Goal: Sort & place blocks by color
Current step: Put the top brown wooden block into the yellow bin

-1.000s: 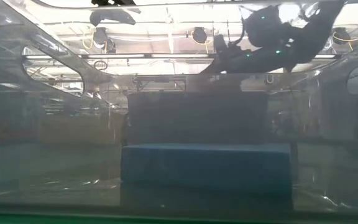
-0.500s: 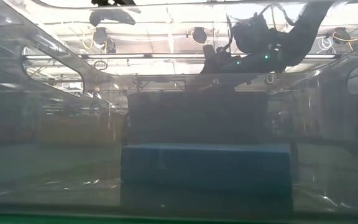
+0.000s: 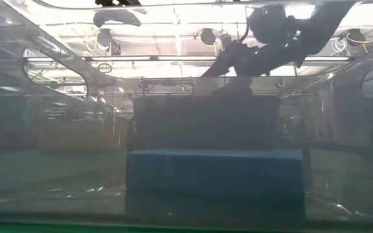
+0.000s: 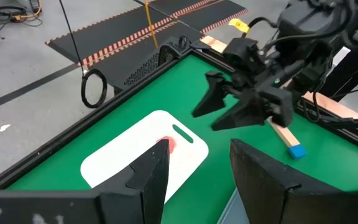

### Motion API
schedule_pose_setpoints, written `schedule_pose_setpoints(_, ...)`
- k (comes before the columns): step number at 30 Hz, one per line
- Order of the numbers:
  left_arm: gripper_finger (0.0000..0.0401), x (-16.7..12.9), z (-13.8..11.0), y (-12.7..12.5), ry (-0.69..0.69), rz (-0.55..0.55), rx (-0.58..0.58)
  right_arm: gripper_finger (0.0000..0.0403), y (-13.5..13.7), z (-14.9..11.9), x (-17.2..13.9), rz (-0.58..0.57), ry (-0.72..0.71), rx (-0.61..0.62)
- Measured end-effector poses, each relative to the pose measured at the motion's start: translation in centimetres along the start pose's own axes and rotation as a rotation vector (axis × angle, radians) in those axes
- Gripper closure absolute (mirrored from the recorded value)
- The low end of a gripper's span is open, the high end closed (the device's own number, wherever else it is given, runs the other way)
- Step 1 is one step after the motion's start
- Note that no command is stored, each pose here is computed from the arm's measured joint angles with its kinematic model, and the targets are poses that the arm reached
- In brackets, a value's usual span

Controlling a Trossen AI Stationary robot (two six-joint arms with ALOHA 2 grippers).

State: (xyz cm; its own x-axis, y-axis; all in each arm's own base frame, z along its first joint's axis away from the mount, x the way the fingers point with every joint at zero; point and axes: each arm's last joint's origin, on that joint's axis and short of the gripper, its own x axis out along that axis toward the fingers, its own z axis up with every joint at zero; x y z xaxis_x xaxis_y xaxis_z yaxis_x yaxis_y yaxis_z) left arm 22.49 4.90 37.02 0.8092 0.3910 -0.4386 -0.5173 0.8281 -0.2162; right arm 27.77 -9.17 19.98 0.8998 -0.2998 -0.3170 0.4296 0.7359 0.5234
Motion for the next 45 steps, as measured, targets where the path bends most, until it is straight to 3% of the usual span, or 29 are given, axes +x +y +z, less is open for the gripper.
schedule_pose_setpoints(8,0.0231,0.0,0.0,0.0,0.0,0.0,0.042,0.0151,1.8,-1.3,-5.4,-0.061,0.322,0.023)
schedule_pose_setpoints(16,0.0231,0.0,0.0,0.0,0.0,0.0,0.046,0.0152,2.0,-3.3,-10.4,-0.292,0.559,0.415)
schedule_pose_setpoints(27,0.0231,0.0,0.0,0.0,0.002,0.001,0.053,0.0152,2.6,-5.5,-13.1,-0.407,0.9,0.672)
schedule_pose_setpoints(33,0.0231,0.0,-0.2,0.1,0.019,0.006,0.057,0.0152,3.0,-6.3,-13.8,-0.51,0.956,0.771)
schedule_pose_setpoints(39,0.0231,0.0,-0.6,0.2,0.064,0.022,0.068,0.0152,2.7,-7.0,-14.9,-0.73,0.957,0.904)
schedule_pose_setpoints(42,0.0231,0.0,-0.8,0.3,0.082,0.029,0.075,0.0152,2.2,-7.2,-15.5,-0.895,0.874,0.962)
schedule_pose_setpoints(45,0.0231,0.0,-0.8,0.3,0.082,0.027,0.1,0.0152,2.0,-7.2,-15.6,-0.972,0.763,1.014)
